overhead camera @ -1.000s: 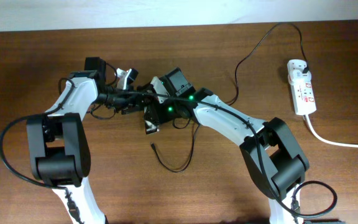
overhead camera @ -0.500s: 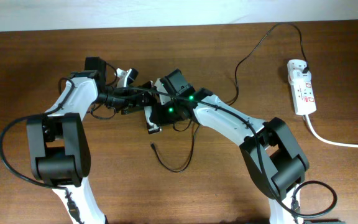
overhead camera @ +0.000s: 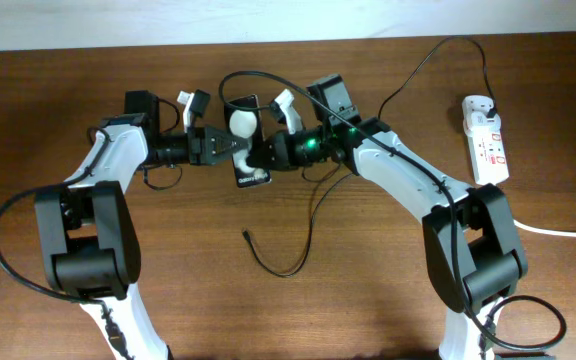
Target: Plug charger to phone and switch on socket
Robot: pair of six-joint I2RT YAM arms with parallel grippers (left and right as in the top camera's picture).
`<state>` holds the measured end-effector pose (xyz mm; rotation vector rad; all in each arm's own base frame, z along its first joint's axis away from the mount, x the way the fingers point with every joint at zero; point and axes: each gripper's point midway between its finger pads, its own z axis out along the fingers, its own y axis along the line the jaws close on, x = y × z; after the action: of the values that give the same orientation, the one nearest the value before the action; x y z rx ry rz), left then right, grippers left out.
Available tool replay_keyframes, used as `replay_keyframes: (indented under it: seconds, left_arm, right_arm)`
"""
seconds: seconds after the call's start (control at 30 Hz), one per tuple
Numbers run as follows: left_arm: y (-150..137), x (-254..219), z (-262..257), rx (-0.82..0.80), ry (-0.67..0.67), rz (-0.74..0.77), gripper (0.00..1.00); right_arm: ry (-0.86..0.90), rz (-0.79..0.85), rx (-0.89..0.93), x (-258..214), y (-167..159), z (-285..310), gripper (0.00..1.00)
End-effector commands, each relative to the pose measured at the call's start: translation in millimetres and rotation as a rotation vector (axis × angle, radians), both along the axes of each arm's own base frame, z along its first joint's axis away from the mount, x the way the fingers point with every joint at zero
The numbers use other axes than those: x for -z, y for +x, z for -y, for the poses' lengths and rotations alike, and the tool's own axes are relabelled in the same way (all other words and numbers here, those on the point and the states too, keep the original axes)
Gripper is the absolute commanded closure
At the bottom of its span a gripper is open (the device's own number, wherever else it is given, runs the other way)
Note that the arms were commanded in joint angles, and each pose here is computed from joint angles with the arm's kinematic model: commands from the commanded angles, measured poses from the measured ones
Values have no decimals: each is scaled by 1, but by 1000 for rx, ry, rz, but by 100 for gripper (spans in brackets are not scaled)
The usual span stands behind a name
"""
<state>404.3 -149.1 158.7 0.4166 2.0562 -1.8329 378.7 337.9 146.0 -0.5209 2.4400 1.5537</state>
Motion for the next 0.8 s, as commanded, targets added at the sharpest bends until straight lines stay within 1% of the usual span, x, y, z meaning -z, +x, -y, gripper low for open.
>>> replay_keyframes:
  seconds: [0.0,0.13,0.23,0.27,0.4,0.6,0.63,0.67,0.7,0.77]
  left_arm:
    - [-3,-29,3,23,-97,86,39]
    - [-8,-55,4,27,-93,167,43]
    - [-14,-75,4,30,-89,226,43]
    - [-16,-81,4,30,-88,242,43]
    - [-21,-94,4,32,-86,269,44]
    - [-21,-96,4,32,-86,274,48]
    - [-21,-96,4,32,-86,274,50]
    - [-21,-96,4,32,-86,273,57]
    - [-21,-96,4,32,-86,274,61]
    - [-21,-96,4,32,-86,274,67]
  right_arm:
    - [64,51,-57,-27,-9,-7,96]
    - [64,73,-70,-27,-10,-8,96]
    - [64,74,-75,-27,-12,-10,96]
    - [68,101,-94,-27,-14,-12,96]
    - [73,126,-117,-28,-18,-17,96]
    - [73,127,-117,-28,-18,-18,96]
    - [73,127,-117,-28,-18,-18,96]
    - [73,127,-118,-28,-18,-18,96]
    - [72,126,-117,-28,-18,-18,96]
    - [73,127,-117,-28,-18,-18,96]
